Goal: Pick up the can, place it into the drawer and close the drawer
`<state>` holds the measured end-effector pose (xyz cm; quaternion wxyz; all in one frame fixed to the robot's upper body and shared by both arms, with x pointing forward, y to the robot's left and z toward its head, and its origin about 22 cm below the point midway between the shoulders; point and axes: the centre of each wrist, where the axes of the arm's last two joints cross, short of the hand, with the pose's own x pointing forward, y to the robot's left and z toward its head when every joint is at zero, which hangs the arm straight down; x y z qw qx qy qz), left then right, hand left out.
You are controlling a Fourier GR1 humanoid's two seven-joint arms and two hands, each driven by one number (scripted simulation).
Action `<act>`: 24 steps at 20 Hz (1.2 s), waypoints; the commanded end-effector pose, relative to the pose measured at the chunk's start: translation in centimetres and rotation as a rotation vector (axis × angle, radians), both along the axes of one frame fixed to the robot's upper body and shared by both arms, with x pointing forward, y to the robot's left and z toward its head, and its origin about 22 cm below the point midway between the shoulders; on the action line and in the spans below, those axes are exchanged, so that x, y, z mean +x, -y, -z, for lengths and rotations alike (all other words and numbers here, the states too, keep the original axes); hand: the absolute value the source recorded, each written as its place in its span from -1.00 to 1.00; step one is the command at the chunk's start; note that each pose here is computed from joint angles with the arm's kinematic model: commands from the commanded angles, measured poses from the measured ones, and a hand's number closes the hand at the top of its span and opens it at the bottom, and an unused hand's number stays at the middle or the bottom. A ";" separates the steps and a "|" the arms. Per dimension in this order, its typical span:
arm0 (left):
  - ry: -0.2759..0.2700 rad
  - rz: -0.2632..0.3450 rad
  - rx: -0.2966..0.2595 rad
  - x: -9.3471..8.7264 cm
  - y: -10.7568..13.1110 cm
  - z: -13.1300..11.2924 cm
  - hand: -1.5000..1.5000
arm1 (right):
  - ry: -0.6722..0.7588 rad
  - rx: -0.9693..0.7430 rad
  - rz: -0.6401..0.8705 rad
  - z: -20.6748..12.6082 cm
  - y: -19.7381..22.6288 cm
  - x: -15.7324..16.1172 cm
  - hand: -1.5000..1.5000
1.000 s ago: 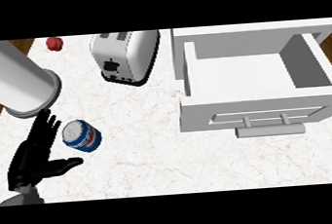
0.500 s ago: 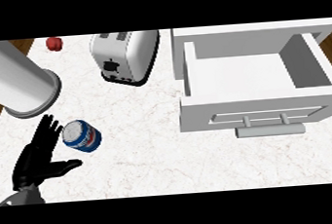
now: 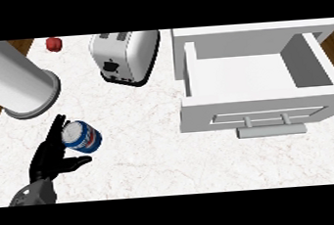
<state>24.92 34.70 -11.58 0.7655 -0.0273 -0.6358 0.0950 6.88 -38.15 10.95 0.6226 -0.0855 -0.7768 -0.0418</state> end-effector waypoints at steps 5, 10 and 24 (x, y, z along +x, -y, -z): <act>0.012 -0.006 -0.072 1.3 1.5 0.2 -1.00 | -0.004 0.019 -0.002 -0.3 -0.9 -0.3 -1.00; 0.024 0.028 -0.139 1.6 1.8 0.9 1.00 | -0.005 0.019 -0.025 -0.3 -0.9 -1.4 -1.00; 0.138 0.080 -0.217 5.5 8.6 -2.9 1.00 | -0.008 0.041 0.001 0.1 -1.4 -0.2 -1.00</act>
